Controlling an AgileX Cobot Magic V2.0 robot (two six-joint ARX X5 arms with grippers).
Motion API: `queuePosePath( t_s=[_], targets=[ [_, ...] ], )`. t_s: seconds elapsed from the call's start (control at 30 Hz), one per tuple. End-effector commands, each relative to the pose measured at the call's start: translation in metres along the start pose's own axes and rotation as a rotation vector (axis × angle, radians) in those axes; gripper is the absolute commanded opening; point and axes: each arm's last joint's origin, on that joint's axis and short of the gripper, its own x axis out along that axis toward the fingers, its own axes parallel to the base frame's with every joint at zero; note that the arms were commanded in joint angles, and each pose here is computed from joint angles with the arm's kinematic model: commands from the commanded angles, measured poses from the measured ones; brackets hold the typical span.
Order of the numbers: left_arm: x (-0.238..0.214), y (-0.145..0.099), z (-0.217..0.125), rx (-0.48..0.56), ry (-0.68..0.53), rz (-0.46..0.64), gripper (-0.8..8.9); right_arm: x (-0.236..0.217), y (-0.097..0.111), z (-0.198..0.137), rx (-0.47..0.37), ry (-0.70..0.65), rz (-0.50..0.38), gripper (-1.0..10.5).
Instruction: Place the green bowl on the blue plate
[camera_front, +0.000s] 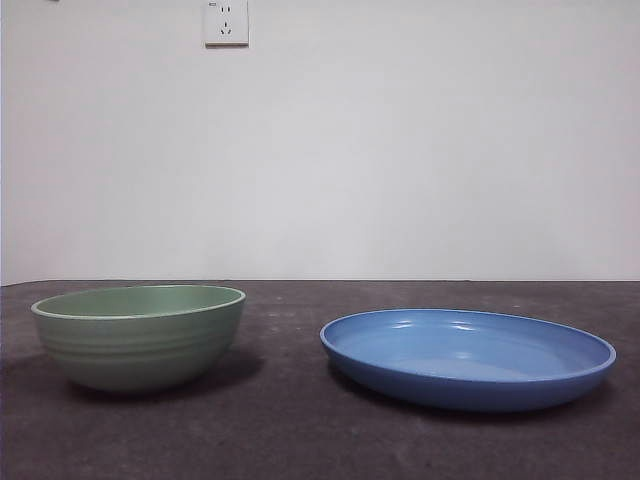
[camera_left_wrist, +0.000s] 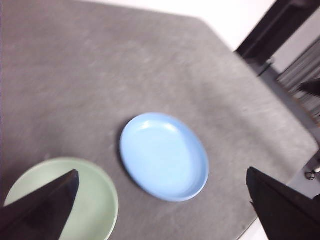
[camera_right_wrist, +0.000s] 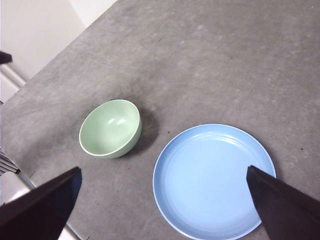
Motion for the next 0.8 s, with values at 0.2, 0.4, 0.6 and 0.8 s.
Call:
queuePosePath(
  t_s=[0.2,0.4,0.6,0.8],
  targets=[
    [0.023,0.029,-0.002,-0.139,0.173,0.128,6.34,-0.002,0.002,0.004,-0.011,-0.015,0.019,5.9],
    [0.051,0.066,-0.003,-0.212,0.285,0.243,6.23,-0.002,0.002,0.004,-0.008,-0.015,0.019,5.9],
    [0.084,0.102,-0.011,-0.259,0.420,0.290,6.23,-0.002,0.002,0.004,-0.009,-0.015,0.020,5.9],
    [0.118,0.130,-0.025,-0.313,0.521,0.303,6.22,-0.002,0.002,0.004,-0.009,-0.015,0.019,5.9]
  ],
)
